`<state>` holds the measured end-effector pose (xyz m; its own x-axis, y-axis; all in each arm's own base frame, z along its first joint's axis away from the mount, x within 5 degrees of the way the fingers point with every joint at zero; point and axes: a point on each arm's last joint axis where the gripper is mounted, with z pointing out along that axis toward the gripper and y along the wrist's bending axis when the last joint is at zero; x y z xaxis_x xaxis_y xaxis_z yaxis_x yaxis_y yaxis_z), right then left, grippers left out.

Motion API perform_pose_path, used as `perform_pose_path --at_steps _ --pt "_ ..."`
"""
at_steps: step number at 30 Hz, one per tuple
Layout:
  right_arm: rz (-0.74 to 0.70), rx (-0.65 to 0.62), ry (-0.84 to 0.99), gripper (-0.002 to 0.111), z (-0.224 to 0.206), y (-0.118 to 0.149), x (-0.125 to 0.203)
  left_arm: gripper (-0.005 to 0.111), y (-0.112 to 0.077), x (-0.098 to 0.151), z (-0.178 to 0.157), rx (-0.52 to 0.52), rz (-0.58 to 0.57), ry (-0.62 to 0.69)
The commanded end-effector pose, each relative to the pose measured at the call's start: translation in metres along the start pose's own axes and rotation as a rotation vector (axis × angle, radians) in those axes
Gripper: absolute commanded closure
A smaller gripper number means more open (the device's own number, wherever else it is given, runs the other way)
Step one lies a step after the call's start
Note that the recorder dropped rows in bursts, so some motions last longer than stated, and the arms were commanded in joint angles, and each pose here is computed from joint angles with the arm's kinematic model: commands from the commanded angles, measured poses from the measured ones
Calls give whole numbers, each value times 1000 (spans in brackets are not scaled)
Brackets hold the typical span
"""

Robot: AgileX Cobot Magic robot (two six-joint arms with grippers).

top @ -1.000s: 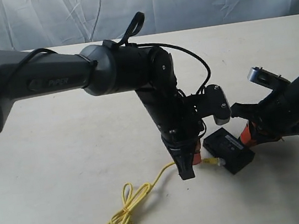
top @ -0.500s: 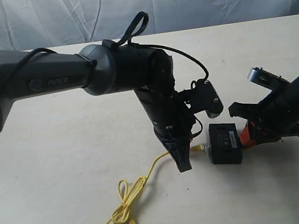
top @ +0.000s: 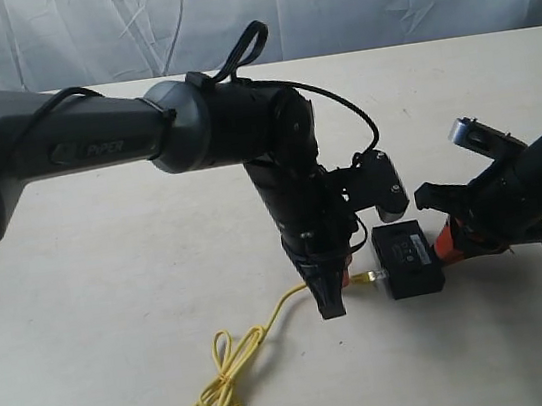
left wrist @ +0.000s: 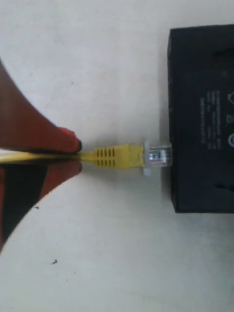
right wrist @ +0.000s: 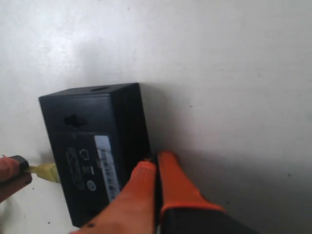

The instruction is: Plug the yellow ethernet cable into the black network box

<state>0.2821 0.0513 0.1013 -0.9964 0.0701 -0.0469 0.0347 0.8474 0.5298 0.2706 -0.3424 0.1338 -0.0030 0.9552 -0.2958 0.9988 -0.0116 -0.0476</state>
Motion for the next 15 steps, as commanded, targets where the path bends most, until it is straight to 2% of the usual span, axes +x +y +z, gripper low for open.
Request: perform_pose_path --at_steps 1,15 --pt "-28 5 -15 109 -2 1 -1 107 -3 -5 -6 9 7 -25" --pt "-33 -5 -12 109 -1 2 0 107 -3 -9 -7 11 -29 -66"
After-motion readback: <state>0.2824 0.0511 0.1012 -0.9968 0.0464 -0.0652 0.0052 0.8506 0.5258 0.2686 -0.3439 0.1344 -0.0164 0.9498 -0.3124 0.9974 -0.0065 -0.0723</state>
